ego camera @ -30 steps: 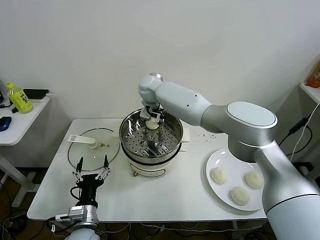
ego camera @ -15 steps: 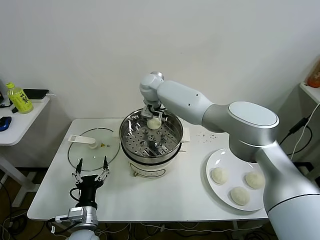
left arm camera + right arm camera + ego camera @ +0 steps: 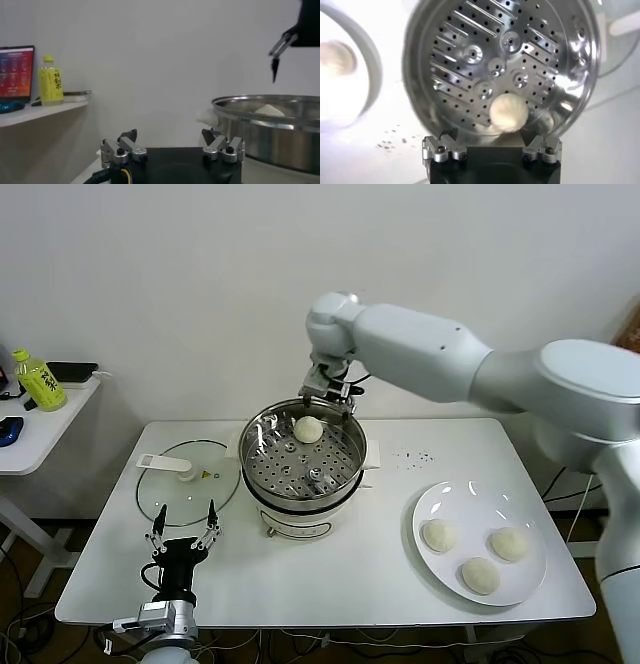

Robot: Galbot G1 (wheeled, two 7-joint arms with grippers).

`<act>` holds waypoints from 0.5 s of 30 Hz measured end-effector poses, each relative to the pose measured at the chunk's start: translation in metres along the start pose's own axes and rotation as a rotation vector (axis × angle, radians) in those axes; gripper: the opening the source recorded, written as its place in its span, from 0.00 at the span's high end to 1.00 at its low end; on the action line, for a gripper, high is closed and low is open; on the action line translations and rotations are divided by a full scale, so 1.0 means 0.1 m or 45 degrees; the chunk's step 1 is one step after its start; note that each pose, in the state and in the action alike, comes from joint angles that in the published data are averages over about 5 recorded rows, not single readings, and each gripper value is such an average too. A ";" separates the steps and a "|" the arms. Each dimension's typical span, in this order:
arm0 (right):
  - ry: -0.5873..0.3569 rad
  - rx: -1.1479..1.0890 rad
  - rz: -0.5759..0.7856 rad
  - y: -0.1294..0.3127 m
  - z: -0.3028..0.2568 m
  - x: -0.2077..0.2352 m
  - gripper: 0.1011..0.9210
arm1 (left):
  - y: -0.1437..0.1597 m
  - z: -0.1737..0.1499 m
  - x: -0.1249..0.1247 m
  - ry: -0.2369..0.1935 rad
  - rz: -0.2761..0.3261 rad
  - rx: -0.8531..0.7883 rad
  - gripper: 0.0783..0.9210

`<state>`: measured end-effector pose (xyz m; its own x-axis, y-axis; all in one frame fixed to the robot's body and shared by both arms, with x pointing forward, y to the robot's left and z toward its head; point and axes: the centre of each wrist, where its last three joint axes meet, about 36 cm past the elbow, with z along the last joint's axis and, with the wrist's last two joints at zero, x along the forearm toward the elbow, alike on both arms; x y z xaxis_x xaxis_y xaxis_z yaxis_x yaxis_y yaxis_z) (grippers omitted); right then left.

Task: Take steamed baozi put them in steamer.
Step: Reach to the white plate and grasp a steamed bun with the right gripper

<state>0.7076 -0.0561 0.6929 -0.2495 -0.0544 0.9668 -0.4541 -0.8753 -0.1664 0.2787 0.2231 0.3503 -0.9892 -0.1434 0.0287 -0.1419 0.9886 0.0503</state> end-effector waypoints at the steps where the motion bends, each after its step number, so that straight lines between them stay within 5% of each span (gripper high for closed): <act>1: -0.008 -0.040 0.004 0.07 0.05 0.06 0.12 | 0.00 0.00 0.00 0.000 -0.003 0.000 0.12; 15: -0.129 -0.669 0.041 1.40 0.59 0.32 0.12 | -0.06 -0.09 0.02 -0.032 -0.006 0.006 0.12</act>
<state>0.6862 -0.2090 0.7114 -0.1984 -0.1457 0.9692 -0.8210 -0.5154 -0.2456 0.2782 0.2162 0.3589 -0.9892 -0.1466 0.0033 -0.1463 0.9882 0.0460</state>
